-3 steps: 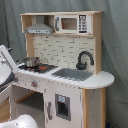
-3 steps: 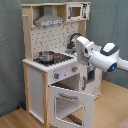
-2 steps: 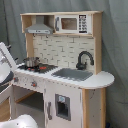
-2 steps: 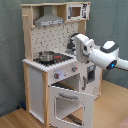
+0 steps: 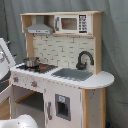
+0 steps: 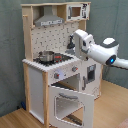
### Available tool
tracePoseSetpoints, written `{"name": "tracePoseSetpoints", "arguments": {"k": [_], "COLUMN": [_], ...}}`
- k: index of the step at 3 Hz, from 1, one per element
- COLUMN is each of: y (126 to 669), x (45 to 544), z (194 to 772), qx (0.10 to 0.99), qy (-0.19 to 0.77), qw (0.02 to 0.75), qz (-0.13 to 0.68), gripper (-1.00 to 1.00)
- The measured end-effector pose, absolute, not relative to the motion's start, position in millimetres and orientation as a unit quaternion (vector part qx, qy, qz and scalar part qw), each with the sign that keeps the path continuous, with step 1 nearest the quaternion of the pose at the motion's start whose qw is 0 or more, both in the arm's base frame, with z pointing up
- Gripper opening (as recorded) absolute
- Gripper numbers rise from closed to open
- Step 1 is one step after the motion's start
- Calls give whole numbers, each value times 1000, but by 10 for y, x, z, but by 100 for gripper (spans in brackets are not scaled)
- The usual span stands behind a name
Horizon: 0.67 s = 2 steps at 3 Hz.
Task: Play with the kitchen
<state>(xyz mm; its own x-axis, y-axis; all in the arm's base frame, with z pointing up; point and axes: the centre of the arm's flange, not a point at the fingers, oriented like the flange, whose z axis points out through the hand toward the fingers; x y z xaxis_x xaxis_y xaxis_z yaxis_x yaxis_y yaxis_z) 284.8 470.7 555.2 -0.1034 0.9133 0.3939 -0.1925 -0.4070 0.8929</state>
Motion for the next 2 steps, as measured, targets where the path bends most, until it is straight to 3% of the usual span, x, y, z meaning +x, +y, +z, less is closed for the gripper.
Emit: {"name": "tracePoseSetpoints", "arguments": {"k": [2], "y": [4820], "x": [2843], "z": [5865], "qx": [546], "qy": [342], "qw": [409], "qz": [646], "gripper": [100]}}
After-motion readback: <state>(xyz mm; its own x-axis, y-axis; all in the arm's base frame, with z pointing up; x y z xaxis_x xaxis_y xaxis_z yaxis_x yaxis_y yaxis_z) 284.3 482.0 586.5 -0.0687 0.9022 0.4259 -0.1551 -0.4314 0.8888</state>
